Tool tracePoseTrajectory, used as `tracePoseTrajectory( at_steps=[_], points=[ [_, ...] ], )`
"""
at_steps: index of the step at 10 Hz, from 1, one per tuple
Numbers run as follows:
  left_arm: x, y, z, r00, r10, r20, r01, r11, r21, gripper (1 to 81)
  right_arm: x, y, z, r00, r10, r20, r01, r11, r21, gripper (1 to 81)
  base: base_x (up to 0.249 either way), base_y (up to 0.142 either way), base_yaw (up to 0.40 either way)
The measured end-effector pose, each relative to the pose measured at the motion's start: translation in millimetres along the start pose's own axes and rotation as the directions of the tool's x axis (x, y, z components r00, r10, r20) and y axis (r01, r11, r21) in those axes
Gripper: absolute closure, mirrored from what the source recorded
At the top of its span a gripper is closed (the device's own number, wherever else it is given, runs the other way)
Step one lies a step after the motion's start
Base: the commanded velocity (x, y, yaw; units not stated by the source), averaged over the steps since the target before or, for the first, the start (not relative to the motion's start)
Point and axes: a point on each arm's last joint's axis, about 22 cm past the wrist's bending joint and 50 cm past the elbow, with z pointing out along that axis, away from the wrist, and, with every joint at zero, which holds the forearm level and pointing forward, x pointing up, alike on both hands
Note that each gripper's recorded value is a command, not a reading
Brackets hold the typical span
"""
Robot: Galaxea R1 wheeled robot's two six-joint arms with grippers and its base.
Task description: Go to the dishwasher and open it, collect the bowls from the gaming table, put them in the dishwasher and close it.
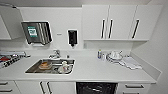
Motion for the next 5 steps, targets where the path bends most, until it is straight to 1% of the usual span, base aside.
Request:
tracePoseTrajectory(
  at_steps=[3, 4, 5],
  points=[
    [4.6, 4.2, -10.8, 0.9986, 0.029, -0.045, -0.028, 0.9995, 0.012, 1.0, 6.0, -5.7, -8.2, 0.9984, -0.024, -0.051, 0.024, 0.9996, 0.012, 1.0, 0.0, 0.0, 0.0],
    [1.6, 5.6, -12.7, 0.9983, 0.032, -0.049, -0.031, 0.9994, 0.014, 1.0, 5.4, -6.3, -9.7, 0.9979, -0.026, -0.059, 0.027, 0.9995, 0.014, 1.0, 0.0, 0.0, 0.0],
    [-4.3, 7.9, -13.3, 0.9985, 0.031, -0.044, -0.03, 0.9995, 0.013, 1.0, 1.8, -5.5, -10.4, 0.9978, -0.028, -0.06, 0.029, 0.9995, 0.013, 1.0, 0.0, 0.0, 0.0]
  ],
)
